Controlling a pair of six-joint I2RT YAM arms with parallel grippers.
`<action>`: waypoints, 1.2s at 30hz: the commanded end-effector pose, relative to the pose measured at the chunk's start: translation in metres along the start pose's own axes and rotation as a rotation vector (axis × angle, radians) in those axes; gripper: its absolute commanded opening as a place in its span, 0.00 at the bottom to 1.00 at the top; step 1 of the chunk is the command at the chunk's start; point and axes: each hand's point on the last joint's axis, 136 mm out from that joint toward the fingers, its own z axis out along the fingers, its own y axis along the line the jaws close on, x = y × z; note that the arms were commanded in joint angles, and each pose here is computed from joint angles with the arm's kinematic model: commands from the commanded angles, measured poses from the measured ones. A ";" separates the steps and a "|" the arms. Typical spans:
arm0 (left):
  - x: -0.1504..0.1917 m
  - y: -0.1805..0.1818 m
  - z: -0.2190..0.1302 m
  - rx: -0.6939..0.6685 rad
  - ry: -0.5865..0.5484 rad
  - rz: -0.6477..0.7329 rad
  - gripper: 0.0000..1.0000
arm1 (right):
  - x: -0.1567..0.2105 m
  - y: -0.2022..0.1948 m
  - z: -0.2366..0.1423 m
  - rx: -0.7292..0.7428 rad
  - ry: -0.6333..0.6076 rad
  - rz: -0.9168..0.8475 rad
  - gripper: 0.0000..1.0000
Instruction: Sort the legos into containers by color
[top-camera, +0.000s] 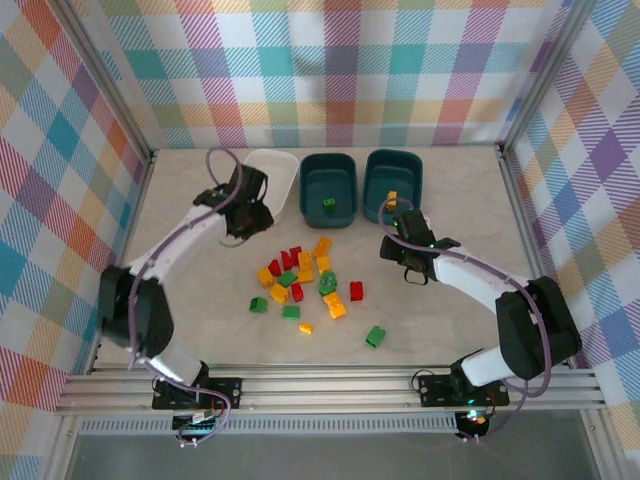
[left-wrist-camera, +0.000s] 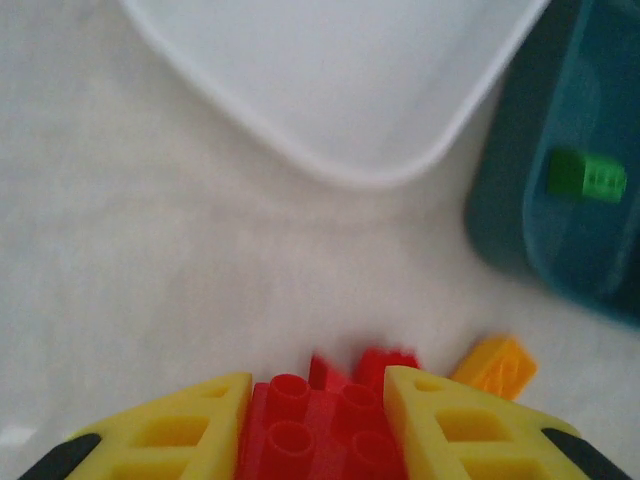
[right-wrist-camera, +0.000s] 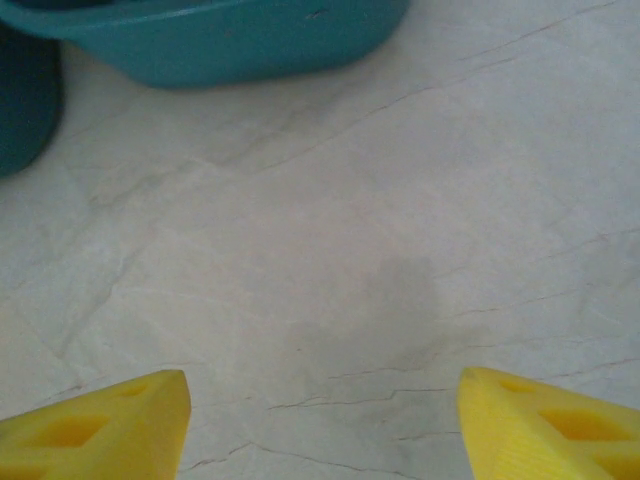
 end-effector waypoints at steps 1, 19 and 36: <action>-0.046 -0.006 0.028 0.063 -0.026 -0.038 0.32 | -0.016 -0.012 -0.014 0.037 -0.089 0.060 0.73; -0.072 -0.033 0.125 0.040 0.115 0.051 0.47 | -0.026 -0.041 -0.040 0.062 -0.213 0.167 0.87; -0.110 0.038 0.029 0.070 -0.140 -0.109 1.00 | -0.031 -0.035 -0.048 0.009 -0.268 0.132 0.88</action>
